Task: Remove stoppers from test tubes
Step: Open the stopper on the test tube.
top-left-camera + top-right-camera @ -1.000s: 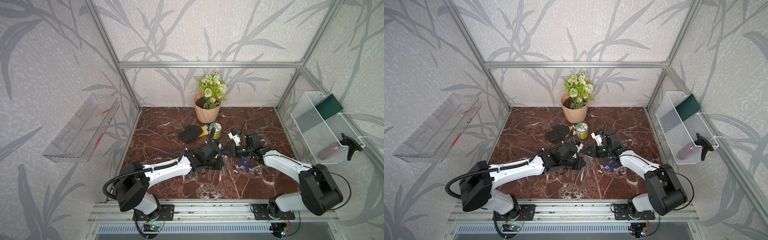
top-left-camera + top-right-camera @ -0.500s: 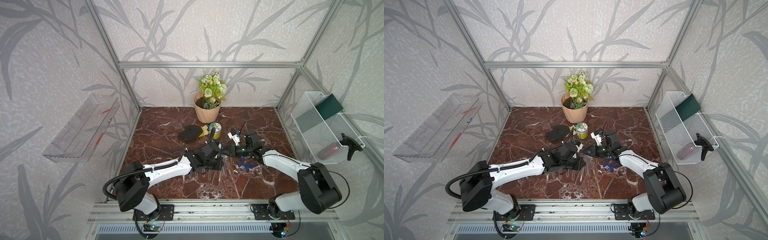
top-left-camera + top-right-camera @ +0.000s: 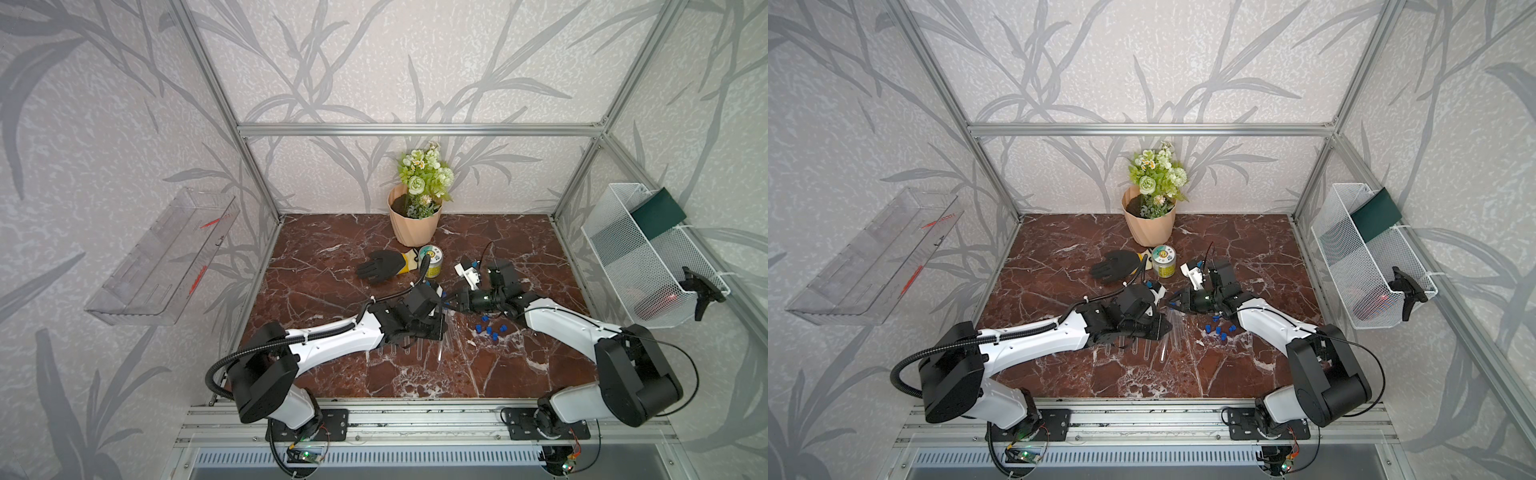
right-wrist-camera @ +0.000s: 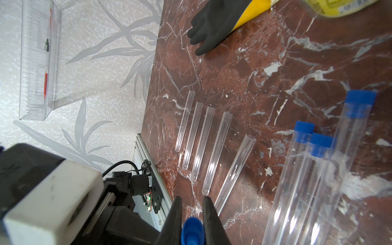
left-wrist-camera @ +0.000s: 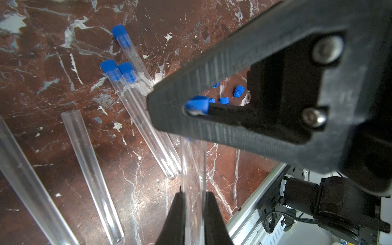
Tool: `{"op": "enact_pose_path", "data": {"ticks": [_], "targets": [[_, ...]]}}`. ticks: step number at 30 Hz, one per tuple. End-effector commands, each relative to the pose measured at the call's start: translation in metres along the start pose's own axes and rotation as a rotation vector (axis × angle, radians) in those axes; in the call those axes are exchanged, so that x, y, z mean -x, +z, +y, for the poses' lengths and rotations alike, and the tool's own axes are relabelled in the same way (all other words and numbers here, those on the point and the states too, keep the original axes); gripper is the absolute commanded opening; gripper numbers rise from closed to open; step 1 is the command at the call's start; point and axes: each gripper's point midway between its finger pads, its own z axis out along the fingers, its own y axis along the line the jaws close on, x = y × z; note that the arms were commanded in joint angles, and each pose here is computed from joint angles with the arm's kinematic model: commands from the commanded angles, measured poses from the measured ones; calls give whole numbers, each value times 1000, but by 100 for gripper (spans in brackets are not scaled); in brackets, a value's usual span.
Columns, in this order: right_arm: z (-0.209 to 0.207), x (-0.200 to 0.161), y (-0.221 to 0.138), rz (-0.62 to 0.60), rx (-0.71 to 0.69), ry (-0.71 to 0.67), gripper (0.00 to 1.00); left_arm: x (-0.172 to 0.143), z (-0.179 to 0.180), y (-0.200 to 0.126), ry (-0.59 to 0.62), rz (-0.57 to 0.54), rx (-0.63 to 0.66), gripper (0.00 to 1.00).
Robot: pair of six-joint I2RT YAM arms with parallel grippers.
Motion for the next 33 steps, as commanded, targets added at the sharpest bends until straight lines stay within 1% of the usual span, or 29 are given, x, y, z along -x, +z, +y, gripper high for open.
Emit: {"op": "enact_pose_path", "data": {"ticks": [1, 20, 33], "targets": [[6, 15, -1, -25, -19, -52, 7, -1, -3, -4, 13, 2, -5, 0], [12, 42, -19, -59, -120, -148, 5, -4, 3, -5, 3, 7, 14, 0], [21, 60, -26, -100, -132, -171, 5, -9, 10, -1, -8, 33, 52, 0]]}}
